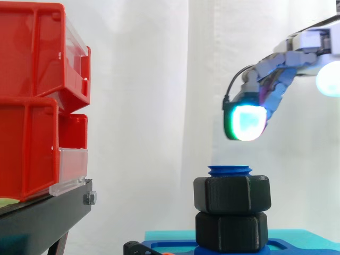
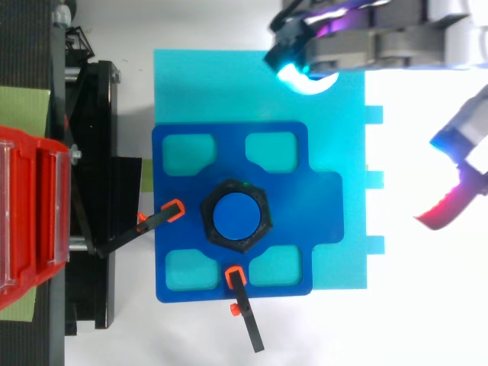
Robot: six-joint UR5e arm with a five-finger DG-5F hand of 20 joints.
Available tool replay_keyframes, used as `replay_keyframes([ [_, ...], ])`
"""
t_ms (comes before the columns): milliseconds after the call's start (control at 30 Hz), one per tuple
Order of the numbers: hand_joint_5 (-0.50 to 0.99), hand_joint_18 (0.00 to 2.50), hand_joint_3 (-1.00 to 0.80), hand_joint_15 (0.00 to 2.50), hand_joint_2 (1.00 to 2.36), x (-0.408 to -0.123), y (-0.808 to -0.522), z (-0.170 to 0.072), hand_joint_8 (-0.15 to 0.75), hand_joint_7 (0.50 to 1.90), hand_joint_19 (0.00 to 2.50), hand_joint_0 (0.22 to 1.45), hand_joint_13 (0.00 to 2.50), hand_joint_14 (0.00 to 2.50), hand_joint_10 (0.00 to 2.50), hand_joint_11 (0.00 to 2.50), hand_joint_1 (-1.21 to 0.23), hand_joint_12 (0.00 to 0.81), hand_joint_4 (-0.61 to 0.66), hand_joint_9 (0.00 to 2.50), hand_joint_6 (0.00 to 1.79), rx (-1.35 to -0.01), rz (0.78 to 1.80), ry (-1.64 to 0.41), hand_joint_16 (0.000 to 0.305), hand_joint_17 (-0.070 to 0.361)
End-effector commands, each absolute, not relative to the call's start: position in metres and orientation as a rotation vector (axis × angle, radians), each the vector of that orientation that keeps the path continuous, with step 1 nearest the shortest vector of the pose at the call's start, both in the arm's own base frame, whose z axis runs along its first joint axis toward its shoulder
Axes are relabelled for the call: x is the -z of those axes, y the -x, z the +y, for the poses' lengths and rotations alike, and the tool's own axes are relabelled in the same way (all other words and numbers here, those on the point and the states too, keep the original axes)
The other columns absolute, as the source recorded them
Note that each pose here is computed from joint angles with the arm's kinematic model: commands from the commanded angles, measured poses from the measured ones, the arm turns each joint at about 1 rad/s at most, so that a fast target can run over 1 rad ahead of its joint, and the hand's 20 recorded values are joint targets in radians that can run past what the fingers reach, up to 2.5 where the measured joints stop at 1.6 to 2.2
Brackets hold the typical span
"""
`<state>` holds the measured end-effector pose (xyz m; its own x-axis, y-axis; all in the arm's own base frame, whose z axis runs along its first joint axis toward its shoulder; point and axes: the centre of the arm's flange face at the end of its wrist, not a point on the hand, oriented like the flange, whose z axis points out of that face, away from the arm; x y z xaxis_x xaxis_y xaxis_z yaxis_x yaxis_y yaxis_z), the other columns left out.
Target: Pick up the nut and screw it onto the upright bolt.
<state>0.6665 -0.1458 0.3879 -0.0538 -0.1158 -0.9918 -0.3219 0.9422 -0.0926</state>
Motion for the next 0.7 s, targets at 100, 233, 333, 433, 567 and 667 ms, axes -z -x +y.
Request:
replay_keyframes([
  [100,-0.12,0.34,-0.5,0.0,1.0,-0.406,-0.595,-0.139,0.229,0.91,0.15,0.46,0.51,0.0,0.0,0.0,-0.19,0.283,0.24,0.74,0.5,-0.066,1.565,0.266,0.038,0.085],
  [233,-0.14,0.22,-0.5,0.0,1.0,-0.407,-0.565,-0.133,0.214,0.83,0.06,0.47,0.41,0.0,0.0,0.0,-0.25,0.286,0.19,0.64,0.5,-0.033,1.514,0.2,0.036,0.081],
  [333,-0.16,0.17,-0.5,0.0,1.0,-0.407,-0.54,-0.113,0.206,0.78,0.01,0.48,0.34,0.0,0.0,0.0,-0.27,0.3,0.16,0.56,0.5,-0.043,1.496,0.14,0.037,0.083],
  [433,-0.18,0.14,-0.5,0.0,1.0,-0.405,-0.519,-0.106,0.2,0.73,0.0,0.49,0.3,0.0,0.0,0.0,-0.29,0.308,0.13,0.48,0.5,-0.023,1.491,0.038,0.037,0.084],
  [567,-0.19,0.14,-0.5,0.0,1.0,-0.395,-0.508,-0.11,0.201,0.72,0.0,0.49,0.28,0.0,0.0,0.0,-0.3,0.312,0.13,0.44,0.5,-0.04,1.459,-0.19,0.039,0.087],
  [667,-0.2,0.13,-0.5,0.0,1.0,-0.389,-0.506,-0.111,0.199,0.71,0.0,0.49,0.26,0.0,0.0,0.0,-0.31,0.317,0.12,0.41,0.5,-0.105,1.458,-0.283,0.04,0.09],
])
